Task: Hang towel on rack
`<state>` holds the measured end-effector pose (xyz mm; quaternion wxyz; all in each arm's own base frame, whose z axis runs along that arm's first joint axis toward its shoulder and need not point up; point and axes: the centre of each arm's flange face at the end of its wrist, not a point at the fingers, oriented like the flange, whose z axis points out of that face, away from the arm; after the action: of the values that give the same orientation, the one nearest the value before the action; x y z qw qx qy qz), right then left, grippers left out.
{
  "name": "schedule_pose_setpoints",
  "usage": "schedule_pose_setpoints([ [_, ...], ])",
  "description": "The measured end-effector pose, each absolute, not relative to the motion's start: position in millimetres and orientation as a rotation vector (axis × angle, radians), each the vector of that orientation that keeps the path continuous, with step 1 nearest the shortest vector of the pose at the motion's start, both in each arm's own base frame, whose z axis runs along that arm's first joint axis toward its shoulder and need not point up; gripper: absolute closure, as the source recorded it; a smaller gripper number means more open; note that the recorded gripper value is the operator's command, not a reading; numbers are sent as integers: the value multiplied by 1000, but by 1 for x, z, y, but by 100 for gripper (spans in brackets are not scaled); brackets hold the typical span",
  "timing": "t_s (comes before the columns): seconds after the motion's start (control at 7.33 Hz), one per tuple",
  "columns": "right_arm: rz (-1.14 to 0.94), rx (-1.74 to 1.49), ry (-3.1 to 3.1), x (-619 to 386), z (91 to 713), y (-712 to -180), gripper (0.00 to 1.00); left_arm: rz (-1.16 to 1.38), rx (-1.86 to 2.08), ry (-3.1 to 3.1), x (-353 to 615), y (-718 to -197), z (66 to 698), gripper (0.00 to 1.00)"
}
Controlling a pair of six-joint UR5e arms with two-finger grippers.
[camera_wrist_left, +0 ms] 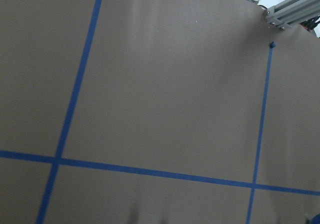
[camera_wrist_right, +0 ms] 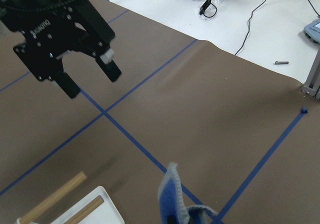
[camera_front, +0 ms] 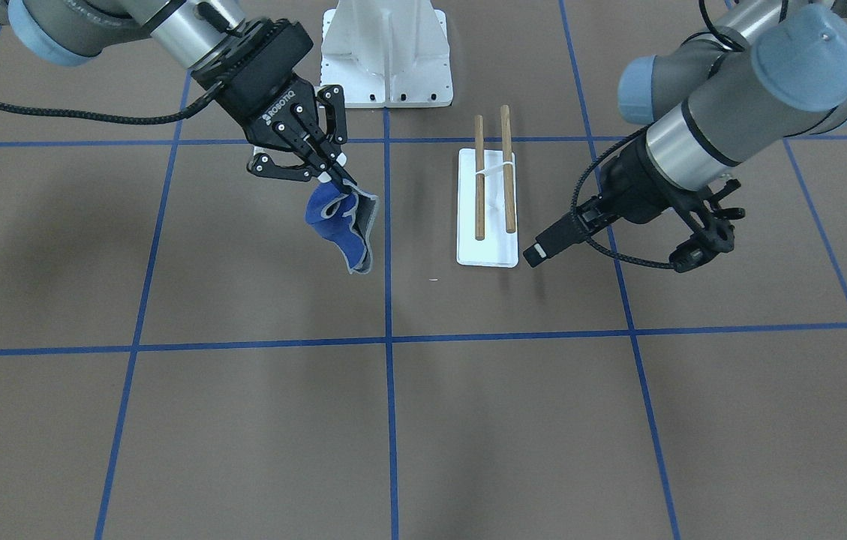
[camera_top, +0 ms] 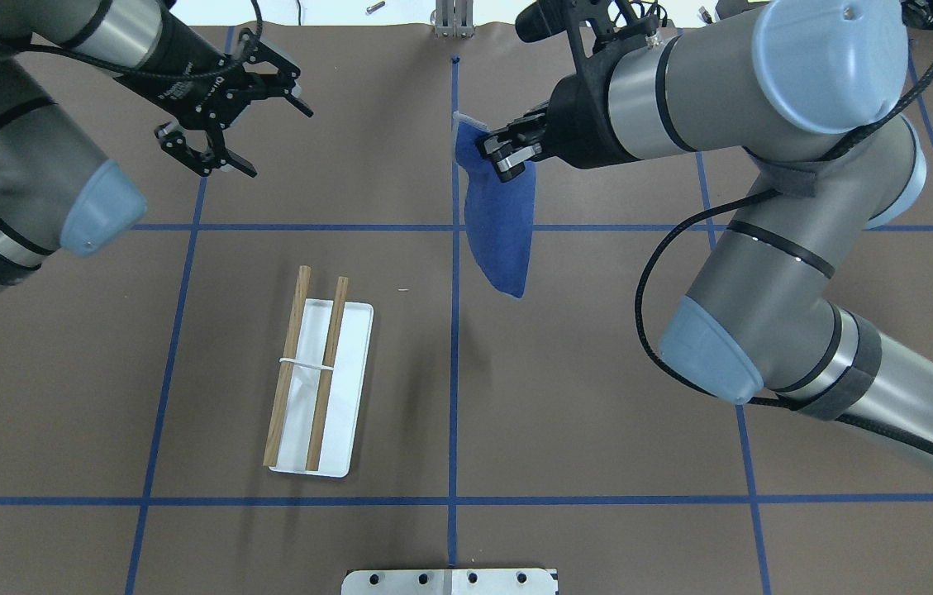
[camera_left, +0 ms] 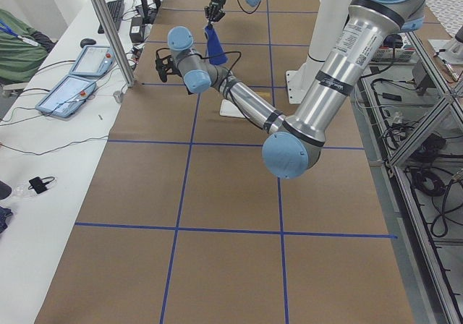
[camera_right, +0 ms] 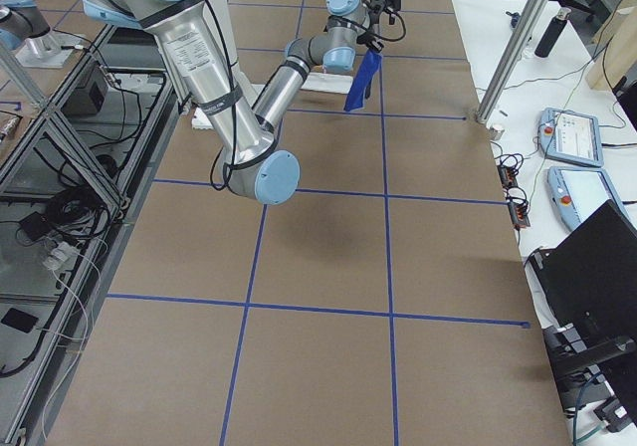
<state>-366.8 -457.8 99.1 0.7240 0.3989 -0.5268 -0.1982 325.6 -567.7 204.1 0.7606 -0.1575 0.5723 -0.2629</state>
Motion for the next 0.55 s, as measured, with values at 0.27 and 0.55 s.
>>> schedule_pose_setpoints([
  [0.27,-416,914,-1178,-383,81,-434,100,-613,-432,1228,367,-555,185,2],
  [0.55,-399,931,-1193,-391,68,-423,100,-639,-506,1206,403,-548,170,2],
])
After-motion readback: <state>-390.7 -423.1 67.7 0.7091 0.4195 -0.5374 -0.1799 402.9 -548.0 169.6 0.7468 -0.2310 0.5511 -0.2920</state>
